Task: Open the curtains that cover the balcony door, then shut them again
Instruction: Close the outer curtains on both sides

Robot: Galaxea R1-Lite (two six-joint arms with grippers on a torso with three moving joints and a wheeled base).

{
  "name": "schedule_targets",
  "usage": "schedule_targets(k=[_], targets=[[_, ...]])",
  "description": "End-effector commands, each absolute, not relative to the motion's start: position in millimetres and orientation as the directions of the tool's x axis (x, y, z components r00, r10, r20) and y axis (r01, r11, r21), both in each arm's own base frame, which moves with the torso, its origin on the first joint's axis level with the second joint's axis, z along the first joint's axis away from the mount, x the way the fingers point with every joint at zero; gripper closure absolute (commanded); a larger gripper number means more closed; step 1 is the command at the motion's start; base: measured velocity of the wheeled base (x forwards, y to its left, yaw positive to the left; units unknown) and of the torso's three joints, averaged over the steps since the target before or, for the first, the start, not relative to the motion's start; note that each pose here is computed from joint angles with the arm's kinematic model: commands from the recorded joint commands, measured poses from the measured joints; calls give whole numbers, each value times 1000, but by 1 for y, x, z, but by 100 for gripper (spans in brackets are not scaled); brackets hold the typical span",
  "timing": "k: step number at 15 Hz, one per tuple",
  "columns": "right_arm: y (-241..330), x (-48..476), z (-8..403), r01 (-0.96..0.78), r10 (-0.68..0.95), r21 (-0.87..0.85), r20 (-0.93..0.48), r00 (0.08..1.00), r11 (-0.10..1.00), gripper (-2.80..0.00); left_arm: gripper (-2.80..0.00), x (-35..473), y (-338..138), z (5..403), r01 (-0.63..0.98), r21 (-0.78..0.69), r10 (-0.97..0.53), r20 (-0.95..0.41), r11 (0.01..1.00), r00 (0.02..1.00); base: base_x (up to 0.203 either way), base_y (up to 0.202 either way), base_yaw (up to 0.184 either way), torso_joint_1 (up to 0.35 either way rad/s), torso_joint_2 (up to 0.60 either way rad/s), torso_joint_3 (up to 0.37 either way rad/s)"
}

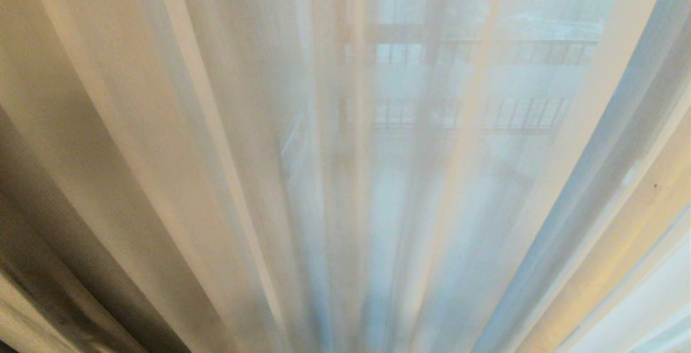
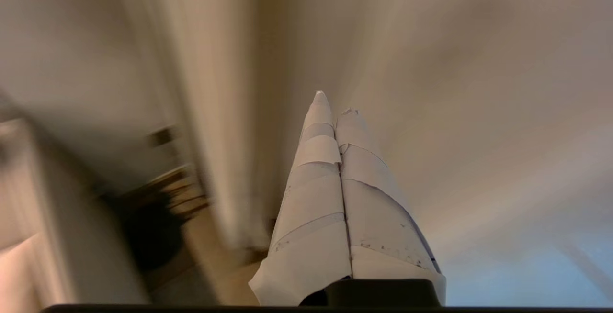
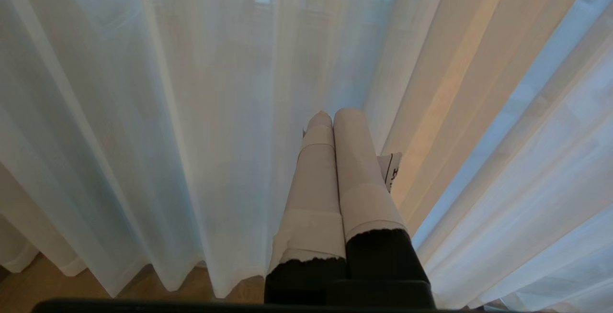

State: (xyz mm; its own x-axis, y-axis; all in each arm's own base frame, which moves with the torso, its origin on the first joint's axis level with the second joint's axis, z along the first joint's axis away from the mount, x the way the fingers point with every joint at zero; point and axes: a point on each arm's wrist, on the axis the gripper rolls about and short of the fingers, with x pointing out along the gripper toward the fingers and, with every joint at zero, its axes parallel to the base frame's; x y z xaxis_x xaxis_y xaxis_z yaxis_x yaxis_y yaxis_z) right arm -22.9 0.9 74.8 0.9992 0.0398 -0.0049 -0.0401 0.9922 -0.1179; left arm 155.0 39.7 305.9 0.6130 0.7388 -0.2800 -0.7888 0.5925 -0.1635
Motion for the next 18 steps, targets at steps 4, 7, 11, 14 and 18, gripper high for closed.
schedule_targets(k=[4,7,11,14,18], targets=[[1,-23,75,-40,40,-119,-6,999,992,0,0,158,92,323,-921,-167,887,-257,351,384,0,0,0,0,0,0],[1,-23,75,-40,40,-119,-6,999,992,0,0,170,113,345,-936,-188,919,-207,299,335,0,0,0,0,0,0],[1,-23,75,-42,41,-119,-8,999,992,0,0,186,126,362,-925,-214,921,-171,312,350,0,0,0,0,0,0],[1,-23,75,-41,41,-119,-6,999,992,0,0,193,130,366,-918,-197,912,-164,344,377,0,0,0,0,0,0],[1,-23,75,-42,41,-119,-8,999,992,0,0,199,134,366,-919,-193,911,-166,344,376,0,0,0,0,0,0]])
